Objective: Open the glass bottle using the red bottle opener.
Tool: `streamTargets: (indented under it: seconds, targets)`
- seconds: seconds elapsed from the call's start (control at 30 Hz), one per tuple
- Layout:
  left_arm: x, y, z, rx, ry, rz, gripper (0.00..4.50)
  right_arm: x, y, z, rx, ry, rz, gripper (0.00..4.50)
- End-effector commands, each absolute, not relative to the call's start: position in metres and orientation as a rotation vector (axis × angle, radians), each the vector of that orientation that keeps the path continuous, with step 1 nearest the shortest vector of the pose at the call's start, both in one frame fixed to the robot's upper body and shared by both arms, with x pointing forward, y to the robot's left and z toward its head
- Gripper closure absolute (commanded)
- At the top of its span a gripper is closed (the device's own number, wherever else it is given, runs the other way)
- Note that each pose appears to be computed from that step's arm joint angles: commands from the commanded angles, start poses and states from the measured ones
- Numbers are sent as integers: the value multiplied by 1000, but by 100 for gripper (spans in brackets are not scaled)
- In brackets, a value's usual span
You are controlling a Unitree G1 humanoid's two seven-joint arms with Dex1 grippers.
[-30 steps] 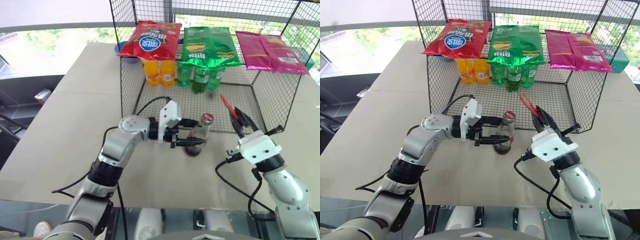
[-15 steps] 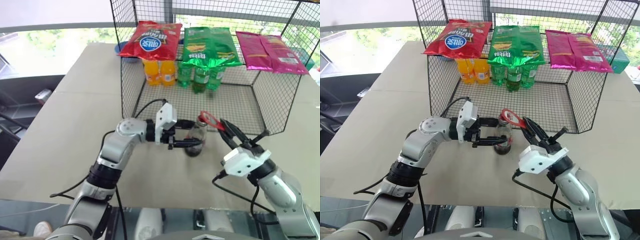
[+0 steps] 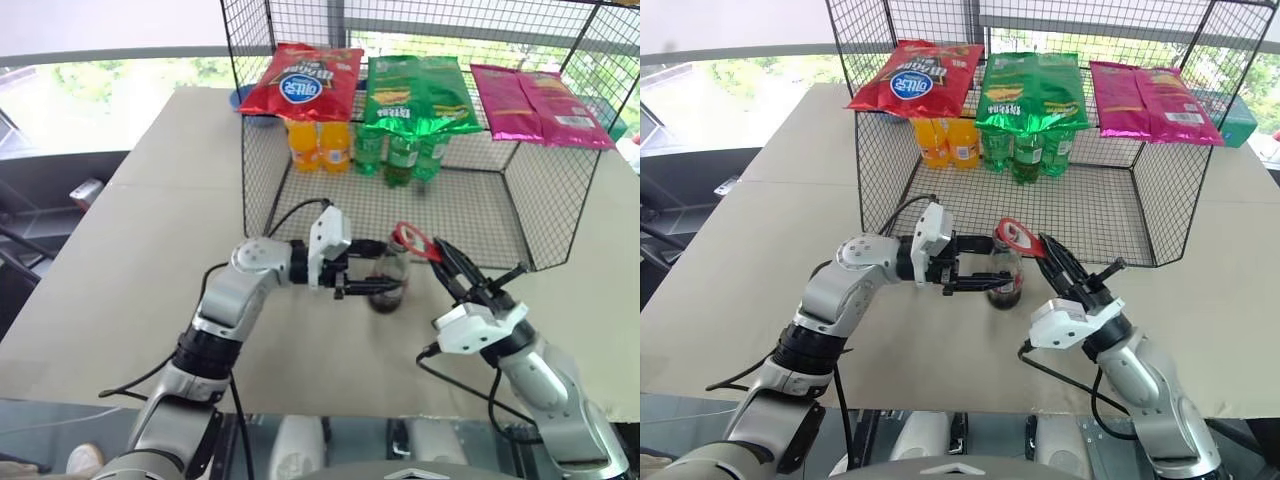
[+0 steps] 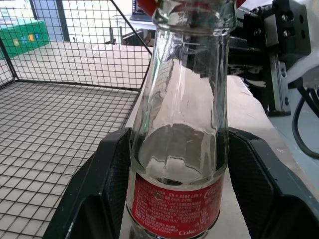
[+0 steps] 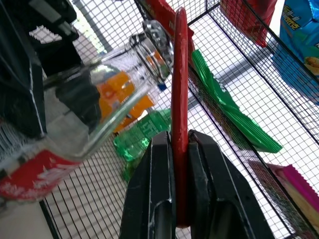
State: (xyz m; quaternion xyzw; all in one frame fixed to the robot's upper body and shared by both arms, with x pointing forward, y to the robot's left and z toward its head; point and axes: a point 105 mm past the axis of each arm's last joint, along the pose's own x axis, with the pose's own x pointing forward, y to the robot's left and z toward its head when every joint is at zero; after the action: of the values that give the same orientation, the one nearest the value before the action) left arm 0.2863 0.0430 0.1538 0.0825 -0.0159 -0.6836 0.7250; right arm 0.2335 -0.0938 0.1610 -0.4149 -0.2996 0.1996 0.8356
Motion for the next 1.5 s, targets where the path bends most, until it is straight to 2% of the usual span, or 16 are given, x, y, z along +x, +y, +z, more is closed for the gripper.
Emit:
streamTargets:
  seconds: [0.03,0.53,0.73,0.97,1.2,1.5]
  targets:
    - [283,40,161,184,-70,-1510,179,230,-80,142,-885,-636,469,450]
    - [282,42,161,195,-54,-1504,179,230,-68,149,-862,-731,466,450]
    - [282,42,159,207,-39,-1504,179,231,-69,130,-937,-690,509,450]
    - [284,44,159,218,-32,-1499,179,234,-70,158,-866,-758,451,450]
    - [283,41,160,215,-37,-1503,179,232,-63,124,-948,-675,537,450]
    - [284,42,159,217,-32,-1500,179,238,-82,125,-1088,-646,566,450]
